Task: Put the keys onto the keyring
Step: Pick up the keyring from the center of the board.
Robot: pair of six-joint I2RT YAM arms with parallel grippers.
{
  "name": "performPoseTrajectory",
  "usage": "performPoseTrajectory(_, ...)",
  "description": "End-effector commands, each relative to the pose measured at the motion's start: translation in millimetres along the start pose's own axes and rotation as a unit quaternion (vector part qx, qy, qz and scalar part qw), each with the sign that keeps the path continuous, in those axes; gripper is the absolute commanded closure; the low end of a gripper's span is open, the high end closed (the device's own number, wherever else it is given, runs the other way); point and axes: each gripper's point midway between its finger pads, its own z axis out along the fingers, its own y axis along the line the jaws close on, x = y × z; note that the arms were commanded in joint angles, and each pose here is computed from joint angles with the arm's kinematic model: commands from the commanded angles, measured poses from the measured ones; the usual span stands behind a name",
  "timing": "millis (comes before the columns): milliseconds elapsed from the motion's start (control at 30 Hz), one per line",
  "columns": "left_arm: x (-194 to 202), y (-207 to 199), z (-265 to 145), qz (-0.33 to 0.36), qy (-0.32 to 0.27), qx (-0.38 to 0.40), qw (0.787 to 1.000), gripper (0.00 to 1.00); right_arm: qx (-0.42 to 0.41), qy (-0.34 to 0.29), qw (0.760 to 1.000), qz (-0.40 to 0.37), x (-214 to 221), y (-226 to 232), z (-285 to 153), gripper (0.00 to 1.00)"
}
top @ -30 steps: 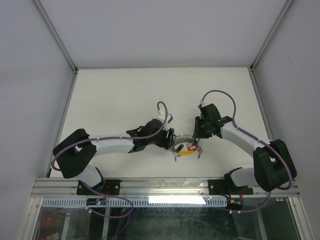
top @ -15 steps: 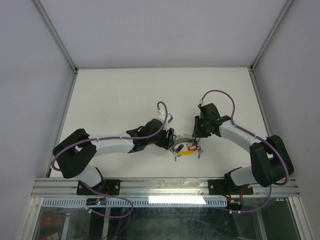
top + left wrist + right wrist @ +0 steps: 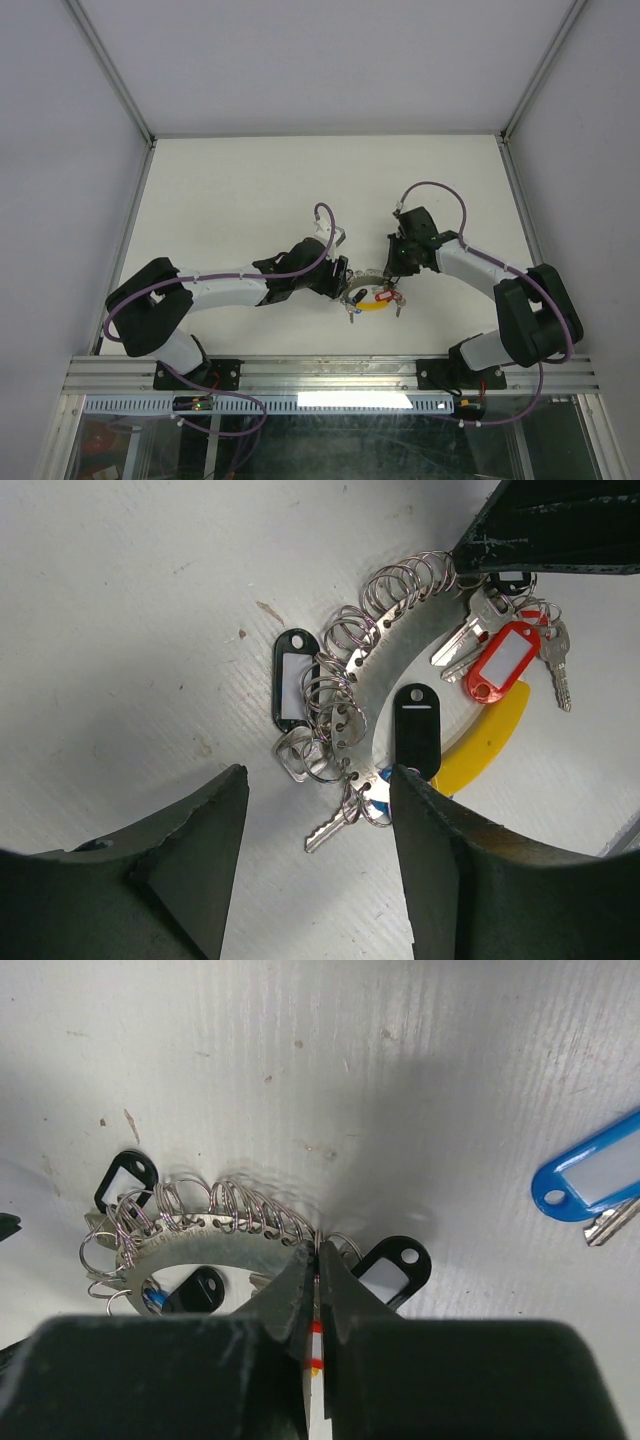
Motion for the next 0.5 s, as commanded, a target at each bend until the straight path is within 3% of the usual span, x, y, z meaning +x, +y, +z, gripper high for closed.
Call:
performPoseTrajectory(0,-28,-20,-4,0.011,-0.035,0.031,0.999,0.43,-0.028,-0.05,0.998,-0.011,-24,13,-12,1.0)
performPoseTrajectory(233,-63,-21,-26,0.025,-0.092,0.021,0.995,0.43,-0.083,-0.132,0.985,-0.071,-54,39,-57,1.0)
performPoseTrajectory(467,-130,-36,-92,0.066,-0.238,0.046,0.968,0.42,-0.204,-0.241,0.936,-0.155,-77,89,-123,1.0)
